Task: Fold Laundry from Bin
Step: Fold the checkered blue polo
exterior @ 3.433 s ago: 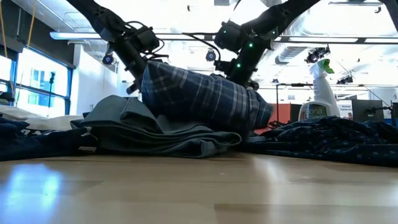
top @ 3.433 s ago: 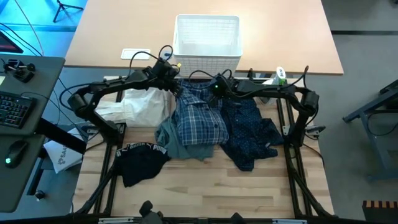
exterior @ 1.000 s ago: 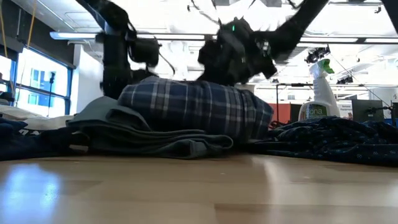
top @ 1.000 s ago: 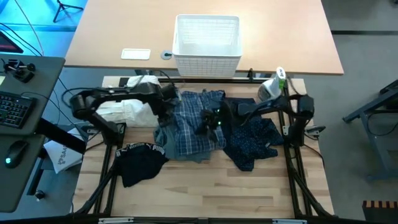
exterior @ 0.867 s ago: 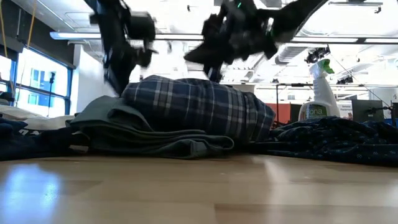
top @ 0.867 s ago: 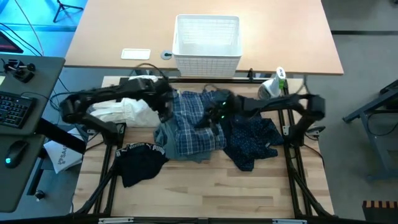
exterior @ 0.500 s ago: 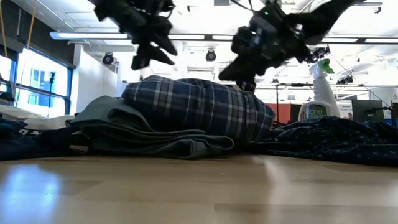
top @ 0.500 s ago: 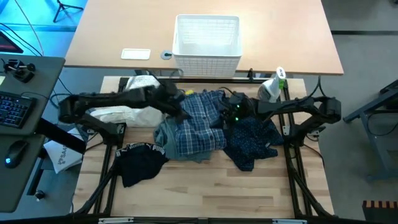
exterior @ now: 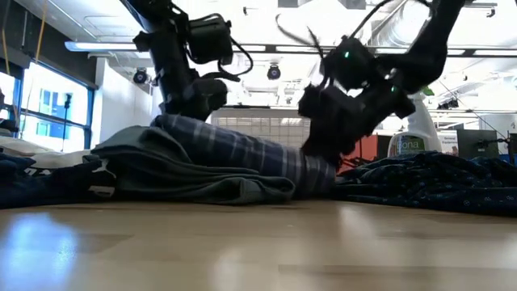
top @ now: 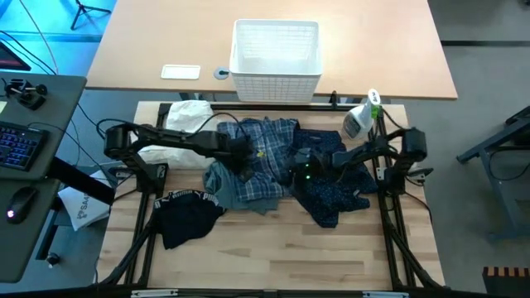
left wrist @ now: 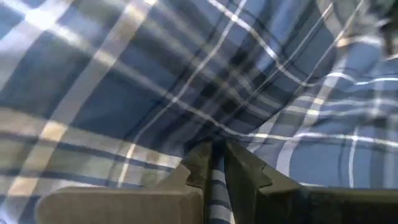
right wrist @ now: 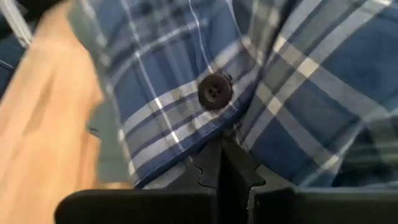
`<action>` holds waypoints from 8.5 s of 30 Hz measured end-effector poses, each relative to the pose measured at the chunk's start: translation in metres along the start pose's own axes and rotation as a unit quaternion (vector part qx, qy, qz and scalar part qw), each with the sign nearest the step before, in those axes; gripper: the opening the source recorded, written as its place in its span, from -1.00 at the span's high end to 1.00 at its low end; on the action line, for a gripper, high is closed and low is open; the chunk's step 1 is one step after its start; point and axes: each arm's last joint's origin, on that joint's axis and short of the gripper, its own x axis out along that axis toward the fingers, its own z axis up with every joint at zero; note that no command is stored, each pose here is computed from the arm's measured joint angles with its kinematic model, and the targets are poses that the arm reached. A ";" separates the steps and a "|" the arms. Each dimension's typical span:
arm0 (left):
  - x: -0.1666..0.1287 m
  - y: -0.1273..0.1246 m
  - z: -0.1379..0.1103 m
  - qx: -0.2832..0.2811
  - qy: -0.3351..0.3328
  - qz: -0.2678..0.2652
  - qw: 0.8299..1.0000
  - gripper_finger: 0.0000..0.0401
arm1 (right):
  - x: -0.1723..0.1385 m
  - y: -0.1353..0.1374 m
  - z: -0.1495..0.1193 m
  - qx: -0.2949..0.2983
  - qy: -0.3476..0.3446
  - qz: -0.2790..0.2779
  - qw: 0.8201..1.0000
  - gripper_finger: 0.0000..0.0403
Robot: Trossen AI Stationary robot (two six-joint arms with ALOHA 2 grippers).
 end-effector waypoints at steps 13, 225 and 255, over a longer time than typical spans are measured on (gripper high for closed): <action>-0.075 -0.009 0.033 -0.032 -0.095 -0.035 0.994 0.99 | -0.086 0.025 0.050 0.057 -0.088 0.020 0.994 1.00; -0.004 0.066 0.037 0.129 -0.073 -0.011 0.989 1.00 | -0.094 -0.096 0.148 0.170 -0.135 -0.215 0.952 0.30; 0.023 0.081 0.031 0.111 -0.003 -0.085 0.990 1.00 | -0.095 -0.112 0.138 0.222 -0.108 -0.239 0.939 0.79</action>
